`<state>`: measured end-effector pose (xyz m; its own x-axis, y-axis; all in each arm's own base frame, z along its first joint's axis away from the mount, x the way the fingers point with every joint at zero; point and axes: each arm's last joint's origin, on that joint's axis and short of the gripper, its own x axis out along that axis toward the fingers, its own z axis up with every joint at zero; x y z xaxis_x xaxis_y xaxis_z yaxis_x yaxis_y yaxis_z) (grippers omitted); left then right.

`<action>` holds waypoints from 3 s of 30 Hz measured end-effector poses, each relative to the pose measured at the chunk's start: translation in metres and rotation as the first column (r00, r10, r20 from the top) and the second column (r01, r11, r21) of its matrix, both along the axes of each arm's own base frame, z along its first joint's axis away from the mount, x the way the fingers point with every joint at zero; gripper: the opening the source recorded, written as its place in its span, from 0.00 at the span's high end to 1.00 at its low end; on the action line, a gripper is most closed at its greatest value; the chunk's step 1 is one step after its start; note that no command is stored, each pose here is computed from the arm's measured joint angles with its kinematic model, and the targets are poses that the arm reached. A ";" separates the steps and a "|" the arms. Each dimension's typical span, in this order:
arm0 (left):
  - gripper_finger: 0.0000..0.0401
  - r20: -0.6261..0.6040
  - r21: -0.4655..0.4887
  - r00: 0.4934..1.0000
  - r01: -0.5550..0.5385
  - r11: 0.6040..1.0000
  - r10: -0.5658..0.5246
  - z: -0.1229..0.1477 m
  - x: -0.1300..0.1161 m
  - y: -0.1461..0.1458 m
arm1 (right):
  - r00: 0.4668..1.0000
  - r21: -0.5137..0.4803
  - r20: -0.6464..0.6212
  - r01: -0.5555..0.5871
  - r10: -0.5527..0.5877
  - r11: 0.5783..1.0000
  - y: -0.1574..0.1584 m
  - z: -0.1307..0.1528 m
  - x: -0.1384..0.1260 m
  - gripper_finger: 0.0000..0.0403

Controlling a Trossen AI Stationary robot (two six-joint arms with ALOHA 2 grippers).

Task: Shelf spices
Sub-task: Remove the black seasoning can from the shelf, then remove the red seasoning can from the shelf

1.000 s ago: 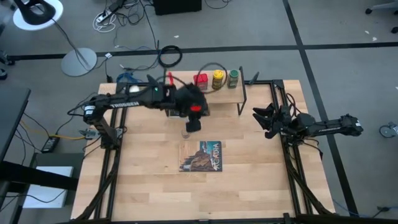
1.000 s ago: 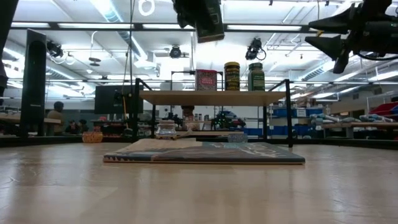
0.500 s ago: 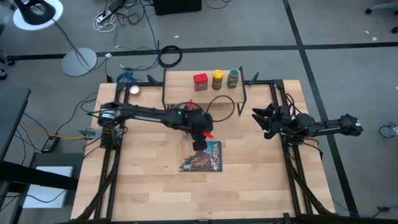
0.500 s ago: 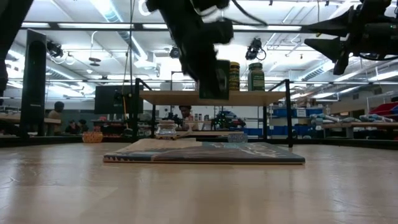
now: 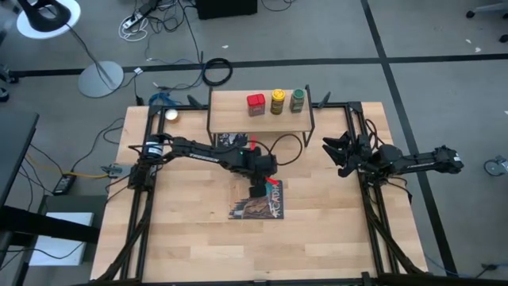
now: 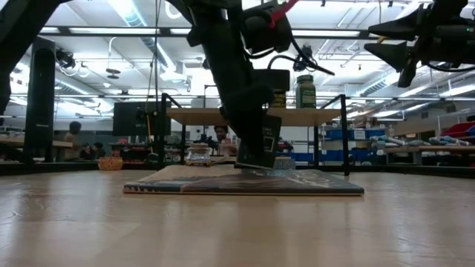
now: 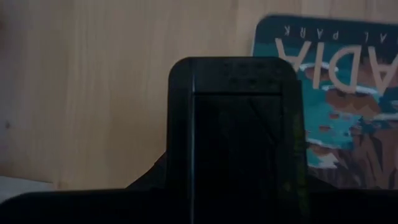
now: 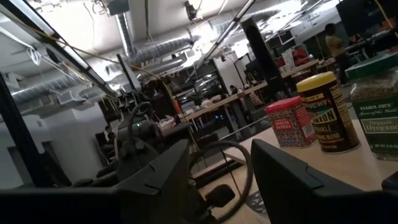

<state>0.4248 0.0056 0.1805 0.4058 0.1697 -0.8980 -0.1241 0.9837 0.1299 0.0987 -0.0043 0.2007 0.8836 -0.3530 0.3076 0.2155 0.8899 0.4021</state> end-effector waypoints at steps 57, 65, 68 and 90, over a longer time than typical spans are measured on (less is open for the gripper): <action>0.33 0.465 0.322 0.884 -0.214 0.922 0.043 0.149 -0.072 0.048 | 1.000 -0.028 -0.027 -0.012 0.012 1.000 0.001 -0.002 0.001 0.23; 0.21 0.450 0.321 0.887 -0.266 0.909 0.101 0.144 -0.078 0.102 | 1.000 -0.026 -0.016 -0.015 0.015 1.000 0.001 -0.001 0.001 0.04; 0.17 0.489 0.329 0.867 -0.289 0.899 0.099 0.148 -0.079 0.112 | 1.000 -0.027 -0.027 -0.015 0.015 1.000 0.001 -0.001 0.002 0.01; 0.11 0.537 0.141 0.828 -0.277 0.951 0.161 0.140 -0.099 0.178 | 0.994 -0.037 -0.111 -0.016 0.011 0.999 0.002 -0.008 0.013 0.01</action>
